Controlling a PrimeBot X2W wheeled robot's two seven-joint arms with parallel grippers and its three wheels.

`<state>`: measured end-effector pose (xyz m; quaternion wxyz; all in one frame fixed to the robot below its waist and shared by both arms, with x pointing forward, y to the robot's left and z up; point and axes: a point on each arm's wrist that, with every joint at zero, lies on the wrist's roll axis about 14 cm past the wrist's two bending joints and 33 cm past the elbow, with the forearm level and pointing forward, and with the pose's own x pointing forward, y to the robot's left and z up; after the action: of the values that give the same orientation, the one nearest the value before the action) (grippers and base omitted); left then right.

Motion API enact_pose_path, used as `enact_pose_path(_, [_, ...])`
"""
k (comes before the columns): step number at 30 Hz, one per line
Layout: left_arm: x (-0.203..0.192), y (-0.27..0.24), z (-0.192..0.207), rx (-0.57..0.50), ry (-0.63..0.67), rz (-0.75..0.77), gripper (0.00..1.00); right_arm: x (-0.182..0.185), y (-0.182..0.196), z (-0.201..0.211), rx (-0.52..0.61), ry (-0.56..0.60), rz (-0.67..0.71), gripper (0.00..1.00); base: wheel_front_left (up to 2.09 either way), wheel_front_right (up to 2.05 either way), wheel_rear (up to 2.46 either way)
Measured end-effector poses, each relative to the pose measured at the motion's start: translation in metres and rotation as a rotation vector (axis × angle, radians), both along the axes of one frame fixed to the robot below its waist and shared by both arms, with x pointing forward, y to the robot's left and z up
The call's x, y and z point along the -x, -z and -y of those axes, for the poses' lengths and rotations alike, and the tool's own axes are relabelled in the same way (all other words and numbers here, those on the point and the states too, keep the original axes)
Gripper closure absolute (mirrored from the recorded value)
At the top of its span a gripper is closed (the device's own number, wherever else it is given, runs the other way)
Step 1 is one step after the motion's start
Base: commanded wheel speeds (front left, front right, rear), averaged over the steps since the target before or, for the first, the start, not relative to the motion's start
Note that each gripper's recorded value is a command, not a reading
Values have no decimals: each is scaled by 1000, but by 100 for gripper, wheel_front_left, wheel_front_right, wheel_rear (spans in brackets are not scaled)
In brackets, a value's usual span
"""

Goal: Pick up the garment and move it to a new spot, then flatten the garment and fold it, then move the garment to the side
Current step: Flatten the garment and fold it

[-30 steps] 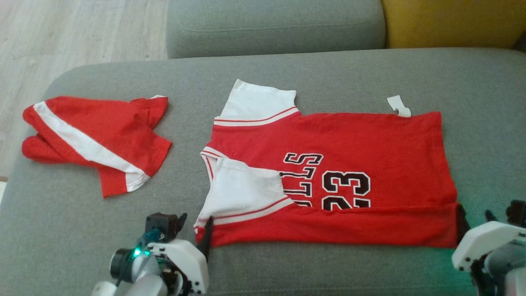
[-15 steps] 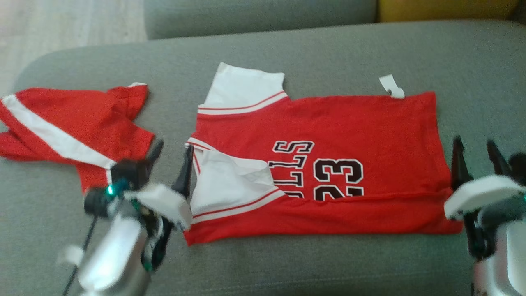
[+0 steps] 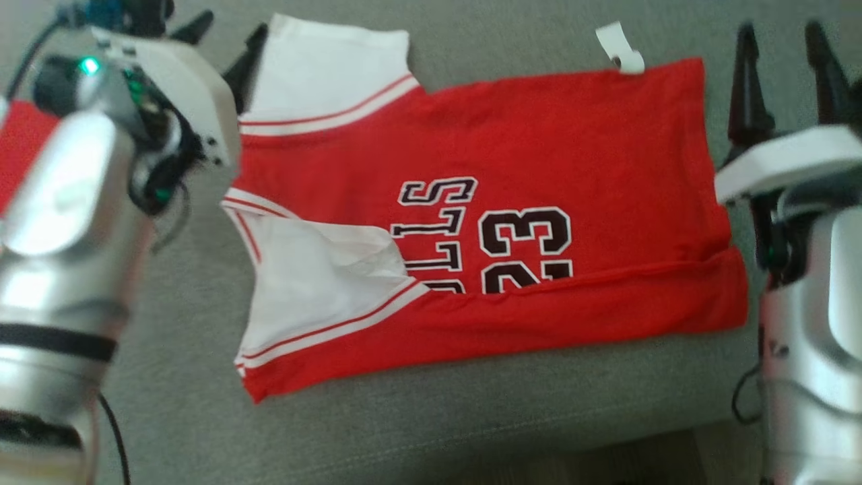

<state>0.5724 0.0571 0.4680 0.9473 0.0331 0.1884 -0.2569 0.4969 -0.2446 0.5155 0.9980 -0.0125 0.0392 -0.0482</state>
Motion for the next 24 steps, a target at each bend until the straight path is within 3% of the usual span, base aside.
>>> enact_pose_path(7, [-21, 47, 3, -138, 69, -104, 0, -11, 15, 7, 29, 4, -32, 0, 0, 0, 0])
enact_pose_path(24, [-58, 106, 14, -207, 114, -172, 0, -12, 40, 20, 54, 13, -84, 0, 0, 0, 0])
